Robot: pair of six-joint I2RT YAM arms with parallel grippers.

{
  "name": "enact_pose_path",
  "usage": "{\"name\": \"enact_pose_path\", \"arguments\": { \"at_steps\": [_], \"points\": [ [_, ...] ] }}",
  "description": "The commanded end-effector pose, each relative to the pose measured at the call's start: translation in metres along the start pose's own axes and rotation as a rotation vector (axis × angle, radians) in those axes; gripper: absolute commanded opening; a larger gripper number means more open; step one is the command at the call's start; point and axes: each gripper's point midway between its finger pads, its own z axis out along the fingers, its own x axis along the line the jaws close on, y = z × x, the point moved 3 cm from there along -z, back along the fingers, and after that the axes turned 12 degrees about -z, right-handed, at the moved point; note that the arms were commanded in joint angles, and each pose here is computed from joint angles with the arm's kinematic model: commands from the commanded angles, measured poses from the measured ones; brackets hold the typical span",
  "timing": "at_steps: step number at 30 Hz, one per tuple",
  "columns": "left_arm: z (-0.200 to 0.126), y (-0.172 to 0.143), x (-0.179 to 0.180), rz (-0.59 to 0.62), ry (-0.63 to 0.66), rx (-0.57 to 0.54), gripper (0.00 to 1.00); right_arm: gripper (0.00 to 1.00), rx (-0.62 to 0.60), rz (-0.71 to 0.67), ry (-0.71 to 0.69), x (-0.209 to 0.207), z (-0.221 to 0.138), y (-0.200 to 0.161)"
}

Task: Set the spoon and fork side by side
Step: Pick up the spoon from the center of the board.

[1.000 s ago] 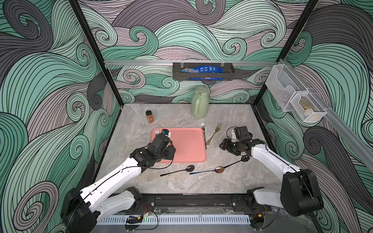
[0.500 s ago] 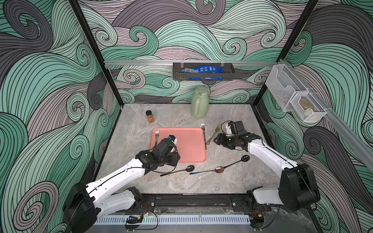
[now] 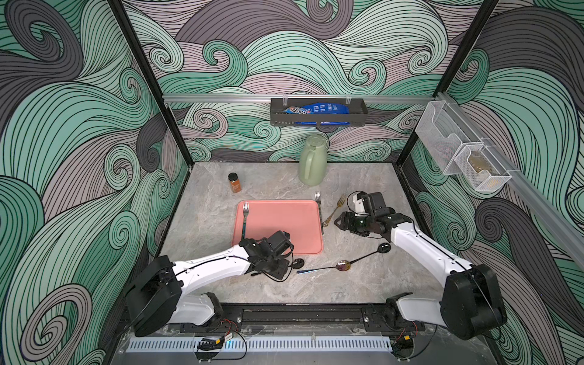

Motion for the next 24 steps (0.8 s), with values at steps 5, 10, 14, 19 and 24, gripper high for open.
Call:
{"name": "enact_pose_path", "arguments": {
  "at_steps": [5, 10, 14, 19, 24],
  "points": [
    [0.006, 0.006, -0.001, 0.058, 0.026, 0.033, 0.63, 0.67, 0.000, -0.035, 0.022, 0.003, -0.001, -0.002],
    [0.013, 0.006, -0.003, 0.075, 0.018, 0.056, 0.63, 0.66, 0.001, -0.042, 0.028, 0.003, 0.001, -0.003],
    [0.021, 0.008, -0.004, 0.099, 0.031, 0.080, 0.63, 0.67, 0.011, -0.044, 0.029, 0.002, 0.005, -0.005],
    [0.025, 0.011, -0.009, 0.113, 0.017, 0.099, 0.62, 0.66, 0.018, -0.050, 0.039, 0.003, 0.006, -0.005],
    [0.028, 0.005, -0.012, 0.114, -0.016, 0.127, 0.55, 0.66, 0.001, -0.063, 0.051, 0.006, 0.003, -0.004]
  ]
}}
